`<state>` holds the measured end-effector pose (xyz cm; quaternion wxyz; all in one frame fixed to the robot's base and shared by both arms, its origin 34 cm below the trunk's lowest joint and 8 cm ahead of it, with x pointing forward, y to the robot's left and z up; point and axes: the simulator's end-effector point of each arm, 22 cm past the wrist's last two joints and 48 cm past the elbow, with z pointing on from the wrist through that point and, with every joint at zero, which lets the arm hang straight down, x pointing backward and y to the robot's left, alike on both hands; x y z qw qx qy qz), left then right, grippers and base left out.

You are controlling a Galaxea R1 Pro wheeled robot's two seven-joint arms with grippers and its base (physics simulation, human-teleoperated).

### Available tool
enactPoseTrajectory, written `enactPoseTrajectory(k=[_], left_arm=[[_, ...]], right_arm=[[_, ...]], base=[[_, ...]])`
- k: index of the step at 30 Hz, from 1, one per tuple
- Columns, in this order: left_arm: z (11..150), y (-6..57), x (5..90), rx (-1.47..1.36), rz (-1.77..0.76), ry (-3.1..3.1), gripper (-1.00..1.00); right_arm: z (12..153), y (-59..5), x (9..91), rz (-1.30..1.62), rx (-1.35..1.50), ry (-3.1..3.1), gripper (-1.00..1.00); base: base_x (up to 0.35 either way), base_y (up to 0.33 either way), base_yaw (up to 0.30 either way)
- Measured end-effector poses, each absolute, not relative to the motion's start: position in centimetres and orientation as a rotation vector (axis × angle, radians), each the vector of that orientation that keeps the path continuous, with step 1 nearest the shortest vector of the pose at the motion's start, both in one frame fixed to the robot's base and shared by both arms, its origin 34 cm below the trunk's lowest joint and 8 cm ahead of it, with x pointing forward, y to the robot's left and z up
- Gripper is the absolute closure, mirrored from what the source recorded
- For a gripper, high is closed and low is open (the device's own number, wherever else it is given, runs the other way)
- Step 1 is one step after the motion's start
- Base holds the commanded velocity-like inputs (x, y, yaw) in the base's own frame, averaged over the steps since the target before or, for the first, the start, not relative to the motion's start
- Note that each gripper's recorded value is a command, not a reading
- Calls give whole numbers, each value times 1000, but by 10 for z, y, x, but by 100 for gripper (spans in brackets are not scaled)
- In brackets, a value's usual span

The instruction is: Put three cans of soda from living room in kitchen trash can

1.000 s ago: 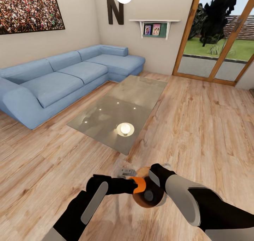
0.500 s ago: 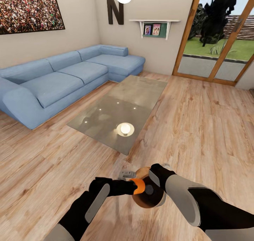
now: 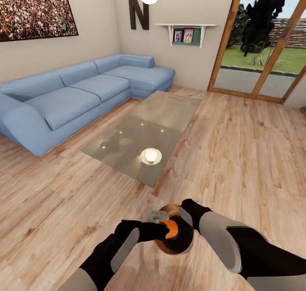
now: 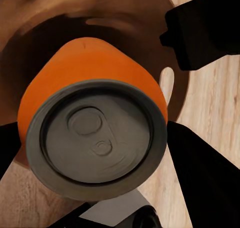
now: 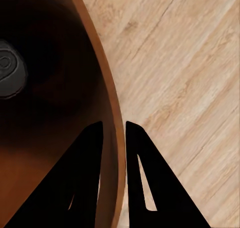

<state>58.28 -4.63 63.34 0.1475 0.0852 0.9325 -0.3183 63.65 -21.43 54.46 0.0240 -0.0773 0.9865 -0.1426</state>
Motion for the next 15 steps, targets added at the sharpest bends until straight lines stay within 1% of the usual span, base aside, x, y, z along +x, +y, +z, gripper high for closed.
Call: enactPoseTrajectory(k=[3,15], left_arm=[[633,-47,588,236,-907,2667,100],[616,-38,591,214,-866,2691,100]], right_arm=[[546,-218,638,-468,-292,3042,100],[544,-215,636,-446,-279,3051,100]], base=[[0,0,0],[0,0,0]])
